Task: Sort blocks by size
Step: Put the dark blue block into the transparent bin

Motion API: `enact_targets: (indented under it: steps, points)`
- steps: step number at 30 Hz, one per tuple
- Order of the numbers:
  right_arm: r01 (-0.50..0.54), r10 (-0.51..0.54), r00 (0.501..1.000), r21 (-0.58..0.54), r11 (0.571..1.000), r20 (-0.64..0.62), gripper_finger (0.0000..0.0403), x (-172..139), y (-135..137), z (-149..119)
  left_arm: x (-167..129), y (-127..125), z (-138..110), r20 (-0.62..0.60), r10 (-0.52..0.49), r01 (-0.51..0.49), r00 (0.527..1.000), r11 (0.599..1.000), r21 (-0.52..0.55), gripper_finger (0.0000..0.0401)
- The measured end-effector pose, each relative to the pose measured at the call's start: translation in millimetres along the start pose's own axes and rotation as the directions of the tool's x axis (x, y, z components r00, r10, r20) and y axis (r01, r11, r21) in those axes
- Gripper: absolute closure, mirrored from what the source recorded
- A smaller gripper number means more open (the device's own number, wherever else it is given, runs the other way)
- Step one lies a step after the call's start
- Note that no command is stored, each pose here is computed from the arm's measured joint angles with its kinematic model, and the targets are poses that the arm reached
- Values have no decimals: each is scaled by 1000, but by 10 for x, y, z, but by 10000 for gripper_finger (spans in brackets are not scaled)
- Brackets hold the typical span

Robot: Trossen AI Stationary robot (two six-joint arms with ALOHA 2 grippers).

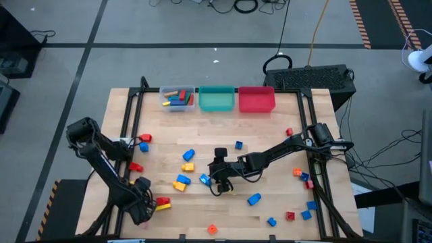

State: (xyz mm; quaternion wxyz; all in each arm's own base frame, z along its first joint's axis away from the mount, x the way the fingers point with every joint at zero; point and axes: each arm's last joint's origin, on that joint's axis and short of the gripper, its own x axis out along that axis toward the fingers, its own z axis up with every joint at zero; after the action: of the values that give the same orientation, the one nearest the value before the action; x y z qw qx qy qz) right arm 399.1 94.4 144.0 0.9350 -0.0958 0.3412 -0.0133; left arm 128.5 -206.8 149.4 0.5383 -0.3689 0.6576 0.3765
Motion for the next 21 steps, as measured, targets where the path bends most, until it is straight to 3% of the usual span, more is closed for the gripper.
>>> enact_targets:
  steps: [5,12,21]
  points:
    - [0,0,1000,1,1000,1,209,0,0,1,-10,-34,58,-3,-1,1,1000,1000,9,344]
    - [0,0,1000,2,1000,7,209,0,0,7,-73,-109,232,-16,-16,17,1000,998,55,346]
    - [0,0,1000,-4,1000,7,209,0,2,7,-308,-92,661,-18,-12,14,1000,991,131,346]
